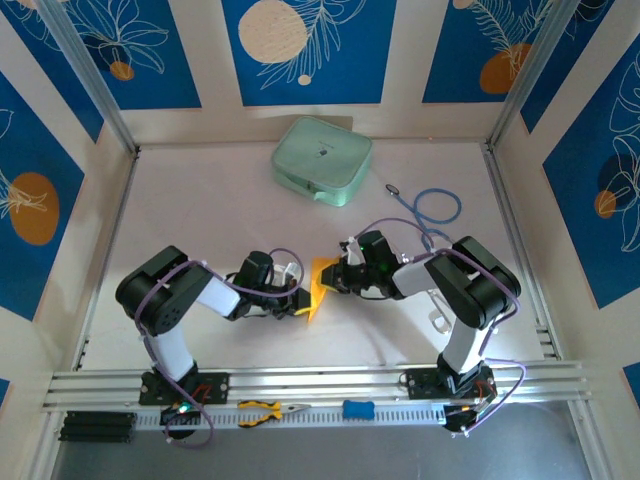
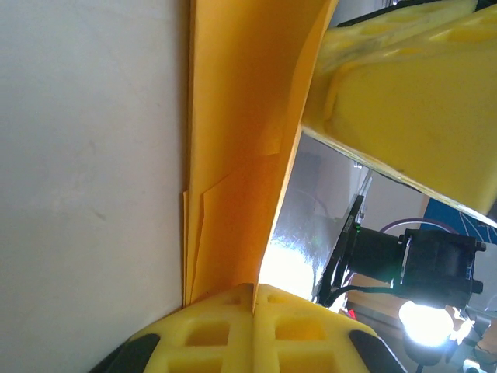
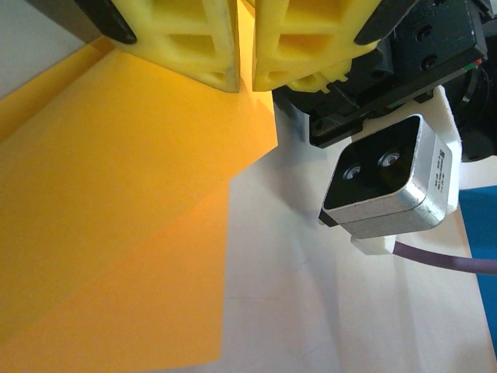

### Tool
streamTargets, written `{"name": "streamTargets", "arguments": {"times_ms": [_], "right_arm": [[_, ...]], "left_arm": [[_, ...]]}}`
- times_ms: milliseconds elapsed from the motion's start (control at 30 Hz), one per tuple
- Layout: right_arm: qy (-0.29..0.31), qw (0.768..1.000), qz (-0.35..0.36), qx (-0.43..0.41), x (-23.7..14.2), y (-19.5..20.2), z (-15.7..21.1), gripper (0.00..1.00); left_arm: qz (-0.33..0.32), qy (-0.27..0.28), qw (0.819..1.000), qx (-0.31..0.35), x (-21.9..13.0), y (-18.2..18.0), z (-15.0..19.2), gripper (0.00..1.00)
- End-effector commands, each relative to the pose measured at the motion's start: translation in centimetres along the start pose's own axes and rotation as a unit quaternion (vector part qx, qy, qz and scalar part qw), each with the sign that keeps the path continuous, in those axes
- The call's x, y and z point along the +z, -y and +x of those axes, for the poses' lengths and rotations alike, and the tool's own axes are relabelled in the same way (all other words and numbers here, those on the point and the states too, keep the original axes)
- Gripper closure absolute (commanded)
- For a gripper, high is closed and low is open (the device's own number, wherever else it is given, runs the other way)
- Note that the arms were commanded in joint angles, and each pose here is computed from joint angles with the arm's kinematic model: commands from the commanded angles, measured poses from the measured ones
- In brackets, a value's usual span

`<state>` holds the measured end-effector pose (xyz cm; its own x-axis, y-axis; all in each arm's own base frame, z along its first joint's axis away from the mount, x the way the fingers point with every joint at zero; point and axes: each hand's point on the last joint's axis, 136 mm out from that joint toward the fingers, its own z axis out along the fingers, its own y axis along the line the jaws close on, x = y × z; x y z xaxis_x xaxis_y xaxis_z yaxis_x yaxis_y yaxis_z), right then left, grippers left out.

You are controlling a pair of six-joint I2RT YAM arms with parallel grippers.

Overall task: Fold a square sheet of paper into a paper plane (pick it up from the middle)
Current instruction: Fold the wing at the bottom-center of the table.

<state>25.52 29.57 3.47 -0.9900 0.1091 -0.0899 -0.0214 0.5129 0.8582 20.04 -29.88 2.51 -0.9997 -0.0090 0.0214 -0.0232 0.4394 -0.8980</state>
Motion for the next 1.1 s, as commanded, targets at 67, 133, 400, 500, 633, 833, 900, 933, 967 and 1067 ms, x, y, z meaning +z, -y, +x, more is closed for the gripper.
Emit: {"name": "streamTargets", "arguments": {"times_ms": [67,133,400,500,633,833,900,933,967,1067], "right_arm": [[-0.005,1.0,0.021,0.01,0.2,0.9,-0.1,0.86],[-0.006,1.0,0.027,0.011,0.2,1.2,0.0,0.86],[-0.018,0.998,0.059,0.02,1.0,1.9,-0.2,0.88],[-0.021,0.996,0.076,0.028,1.1,2.5,-0.1,0.88],[-0.026,0.995,0.09,0.039,1.2,3.2,0.1,0.87],[0.006,0.998,0.063,0.016,-0.8,0.8,-0.8,0.84],[0.019,0.998,0.057,0.008,-1.9,0.1,-1.0,0.83],[0.026,0.998,0.055,0.004,-2.5,-0.1,-1.0,0.82],[0.033,0.998,0.054,0.003,-3.0,-0.2,-1.0,0.82],[0.047,0.997,0.057,0.002,-4.5,0.1,-0.5,0.81]], "left_arm": [[-0.03,0.008,0.999,-0.036,-0.7,-2.0,0.0,1.0],[-0.032,0.01,0.999,-0.039,-0.7,-2.2,0.0,1.0],[-0.051,0.011,0.998,-0.044,-0.8,-3.2,0.2,1.0],[-0.062,0.011,0.997,-0.047,-0.8,-3.8,0.4,1.0],[-0.068,0.015,0.996,-0.048,-1.0,-4.1,0.4,1.0],[-0.046,0.016,0.999,-0.024,-1.1,-3.1,0.1,1.0],[-0.033,0.007,0.999,-0.005,-1.0,-2.4,0.1,1.0],[-0.029,0.001,1.0,0.003,-1.0,-2.2,0.2,1.0],[-0.024,-0.005,1.0,0.012,-0.9,-1.9,0.3,1.0],[-0.006,-0.023,0.999,0.034,-0.7,-1.0,0.5,1.0]]}}
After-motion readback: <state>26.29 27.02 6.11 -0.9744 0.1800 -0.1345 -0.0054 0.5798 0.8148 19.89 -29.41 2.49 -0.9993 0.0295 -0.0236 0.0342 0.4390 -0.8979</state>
